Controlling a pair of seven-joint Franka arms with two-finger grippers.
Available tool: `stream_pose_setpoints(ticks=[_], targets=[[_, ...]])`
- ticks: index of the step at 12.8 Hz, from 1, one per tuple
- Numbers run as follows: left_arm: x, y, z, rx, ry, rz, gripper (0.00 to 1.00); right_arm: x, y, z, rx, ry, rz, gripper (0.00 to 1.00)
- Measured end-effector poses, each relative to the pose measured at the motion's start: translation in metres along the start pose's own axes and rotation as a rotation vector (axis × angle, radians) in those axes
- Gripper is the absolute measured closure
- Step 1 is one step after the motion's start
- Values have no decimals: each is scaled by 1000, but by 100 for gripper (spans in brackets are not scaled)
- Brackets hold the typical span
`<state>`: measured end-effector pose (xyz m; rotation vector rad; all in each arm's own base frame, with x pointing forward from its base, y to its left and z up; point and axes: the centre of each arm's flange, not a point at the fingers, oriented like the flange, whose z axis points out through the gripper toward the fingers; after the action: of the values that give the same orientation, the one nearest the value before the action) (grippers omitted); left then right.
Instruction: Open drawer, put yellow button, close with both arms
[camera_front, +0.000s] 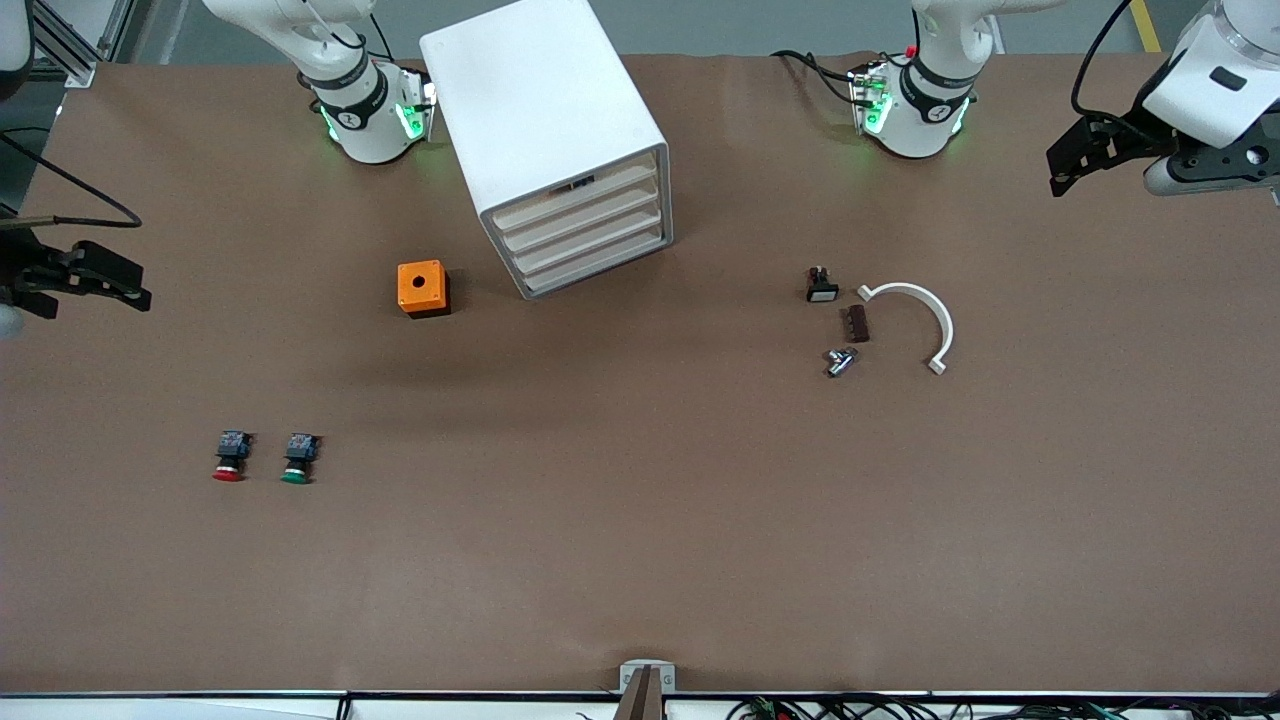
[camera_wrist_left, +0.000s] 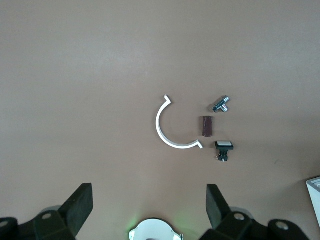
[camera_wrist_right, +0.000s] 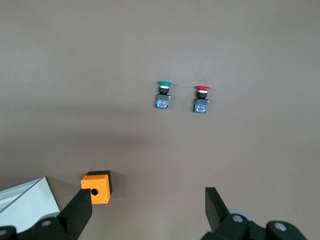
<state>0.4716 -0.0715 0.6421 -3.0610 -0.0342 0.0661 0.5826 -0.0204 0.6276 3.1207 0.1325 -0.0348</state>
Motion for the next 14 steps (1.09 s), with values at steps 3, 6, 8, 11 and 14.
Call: stream_pose_setpoints(ticks=[3, 6, 8, 11, 14], targets=[[0, 0, 0, 0, -2, 0, 0, -16, -1, -4, 3, 6, 2, 0], [0, 0, 0, 0, -3, 0, 0, -29, 4, -3, 6, -1, 45, 0], [0, 0, 0, 0, -3, 0, 0, -36, 6, -3, 8, -3, 60, 0], [-1, 0, 0, 0, -3, 0, 0, -52, 8, -13, 11, -3, 72, 0], [-1, 0, 0, 0, -3, 0, 0, -67, 11, -24, 13, 3, 82, 0]])
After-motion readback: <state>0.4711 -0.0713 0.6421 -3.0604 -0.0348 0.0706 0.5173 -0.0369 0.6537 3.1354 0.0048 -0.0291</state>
